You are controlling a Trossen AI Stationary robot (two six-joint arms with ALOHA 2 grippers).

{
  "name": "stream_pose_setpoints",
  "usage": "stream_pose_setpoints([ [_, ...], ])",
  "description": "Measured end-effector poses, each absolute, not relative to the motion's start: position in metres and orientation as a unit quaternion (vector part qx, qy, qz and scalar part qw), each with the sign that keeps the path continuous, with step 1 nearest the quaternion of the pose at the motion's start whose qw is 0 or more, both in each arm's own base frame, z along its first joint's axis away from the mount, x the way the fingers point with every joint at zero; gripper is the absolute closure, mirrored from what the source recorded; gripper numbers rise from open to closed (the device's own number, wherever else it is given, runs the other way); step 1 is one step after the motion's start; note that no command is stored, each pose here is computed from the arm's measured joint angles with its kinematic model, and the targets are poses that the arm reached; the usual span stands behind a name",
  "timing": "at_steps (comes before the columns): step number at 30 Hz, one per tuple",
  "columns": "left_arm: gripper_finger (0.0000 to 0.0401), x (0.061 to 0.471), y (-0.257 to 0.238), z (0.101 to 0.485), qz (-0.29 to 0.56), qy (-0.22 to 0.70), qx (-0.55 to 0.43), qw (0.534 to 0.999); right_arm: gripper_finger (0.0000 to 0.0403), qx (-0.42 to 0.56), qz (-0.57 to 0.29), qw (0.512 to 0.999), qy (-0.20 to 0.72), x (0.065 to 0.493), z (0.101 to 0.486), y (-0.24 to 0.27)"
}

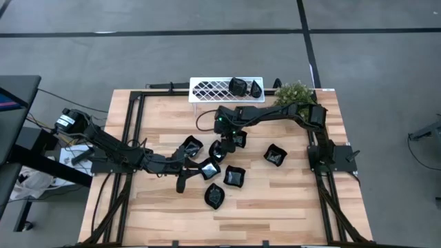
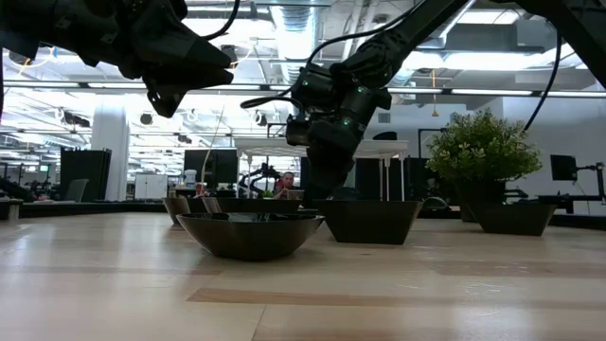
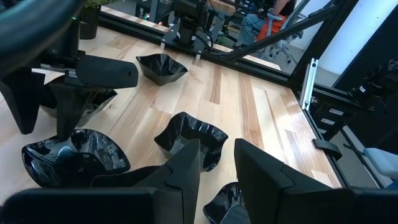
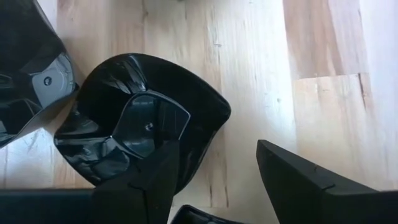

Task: Pick & Place Mini shaped plates
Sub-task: Stack the leaf shaped plate on top of the leaf shaped plate on the shelf

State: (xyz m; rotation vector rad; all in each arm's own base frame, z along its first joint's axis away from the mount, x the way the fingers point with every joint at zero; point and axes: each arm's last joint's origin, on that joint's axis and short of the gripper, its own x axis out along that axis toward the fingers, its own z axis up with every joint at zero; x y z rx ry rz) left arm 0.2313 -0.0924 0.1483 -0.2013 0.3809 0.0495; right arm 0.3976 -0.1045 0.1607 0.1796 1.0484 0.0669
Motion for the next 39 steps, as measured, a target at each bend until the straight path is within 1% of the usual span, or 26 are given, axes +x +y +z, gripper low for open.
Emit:
stream_pose_setpoints([
  [39, 0.0299, 0.2314, -0.0924, 0.1487, 0.024, 0.187, -0.101, 0.977, 0.0193, 0.078, 0.016, 0.865, 0.495, 0.4006, 0.1609, -0.1008],
])
